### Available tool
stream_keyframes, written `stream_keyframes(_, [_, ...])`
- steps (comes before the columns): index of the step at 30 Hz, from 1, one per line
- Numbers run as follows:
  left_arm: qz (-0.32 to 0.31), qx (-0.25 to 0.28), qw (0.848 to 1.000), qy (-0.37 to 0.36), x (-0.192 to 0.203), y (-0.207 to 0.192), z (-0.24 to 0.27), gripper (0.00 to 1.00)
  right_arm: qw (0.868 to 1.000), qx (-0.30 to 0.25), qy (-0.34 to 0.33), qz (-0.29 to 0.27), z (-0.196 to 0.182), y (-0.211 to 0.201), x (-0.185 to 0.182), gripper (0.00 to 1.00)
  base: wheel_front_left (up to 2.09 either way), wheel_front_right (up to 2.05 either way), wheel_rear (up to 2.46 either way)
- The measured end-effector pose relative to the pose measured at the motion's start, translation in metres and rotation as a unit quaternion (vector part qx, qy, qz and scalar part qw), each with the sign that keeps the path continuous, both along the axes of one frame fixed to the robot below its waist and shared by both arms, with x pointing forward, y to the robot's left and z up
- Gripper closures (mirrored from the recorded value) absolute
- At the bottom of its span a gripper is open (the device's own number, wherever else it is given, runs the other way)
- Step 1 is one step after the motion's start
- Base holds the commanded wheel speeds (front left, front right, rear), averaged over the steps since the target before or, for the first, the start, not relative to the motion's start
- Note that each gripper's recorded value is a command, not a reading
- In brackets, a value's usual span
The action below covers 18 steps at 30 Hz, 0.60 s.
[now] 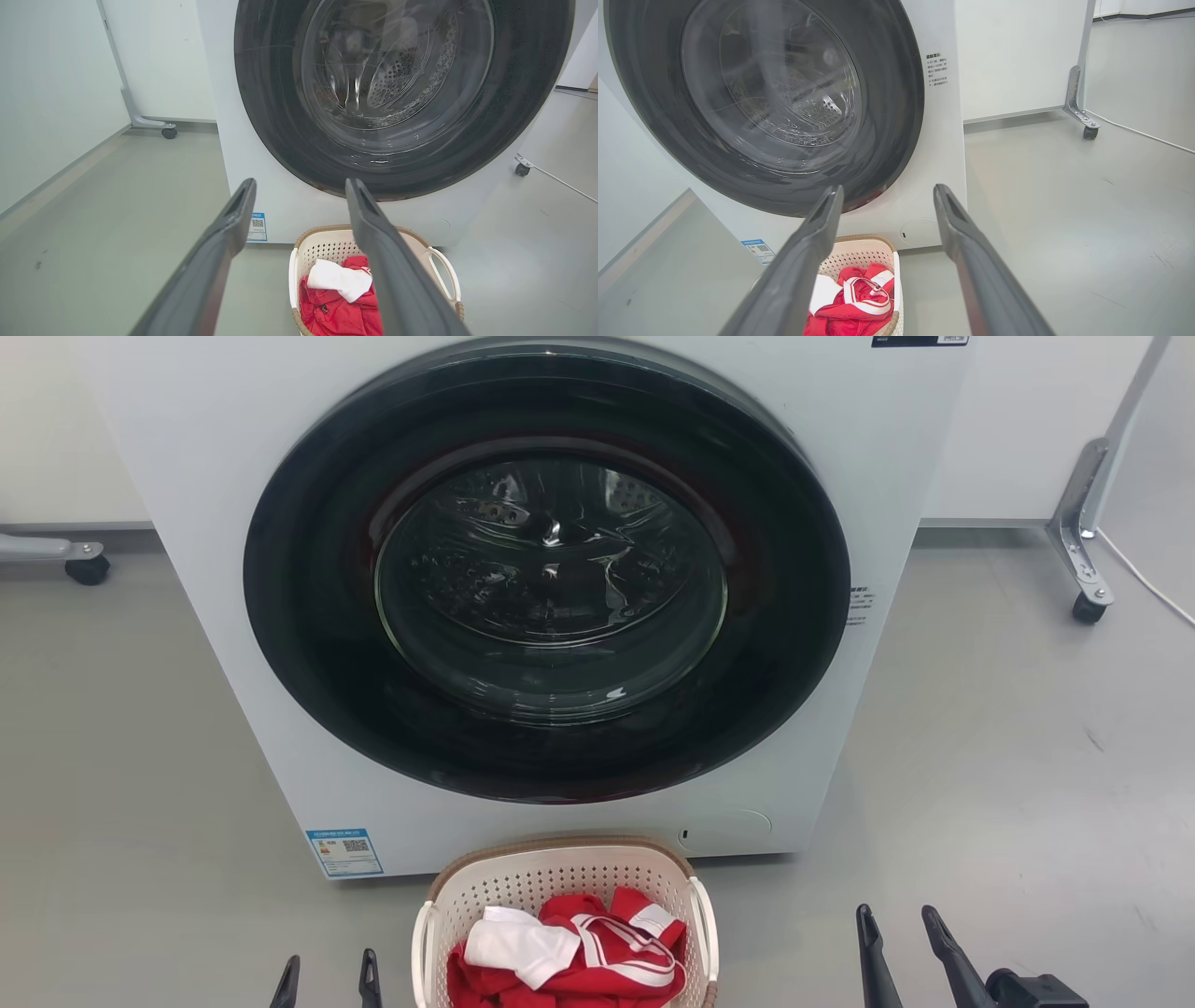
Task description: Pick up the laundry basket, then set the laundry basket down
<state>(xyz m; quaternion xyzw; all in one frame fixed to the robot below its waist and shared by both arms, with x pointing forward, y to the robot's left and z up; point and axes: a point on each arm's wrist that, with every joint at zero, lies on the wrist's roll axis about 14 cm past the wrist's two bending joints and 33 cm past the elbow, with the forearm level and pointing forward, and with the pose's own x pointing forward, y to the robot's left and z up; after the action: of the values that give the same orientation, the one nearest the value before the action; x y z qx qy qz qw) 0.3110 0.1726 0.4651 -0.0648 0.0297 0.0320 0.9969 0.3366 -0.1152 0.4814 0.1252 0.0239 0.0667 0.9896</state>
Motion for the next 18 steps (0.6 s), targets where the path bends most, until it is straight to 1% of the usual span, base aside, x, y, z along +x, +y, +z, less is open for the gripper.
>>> stream_keyframes(18, [-0.008, 0.021, 1.000, -0.020, -0.001, -0.006, 0.012, 0.00, 0.999, -0.015, -0.035, -0.021, 0.018, -0.007, -0.003, 0.00, 0.00, 0.00, 0.00])
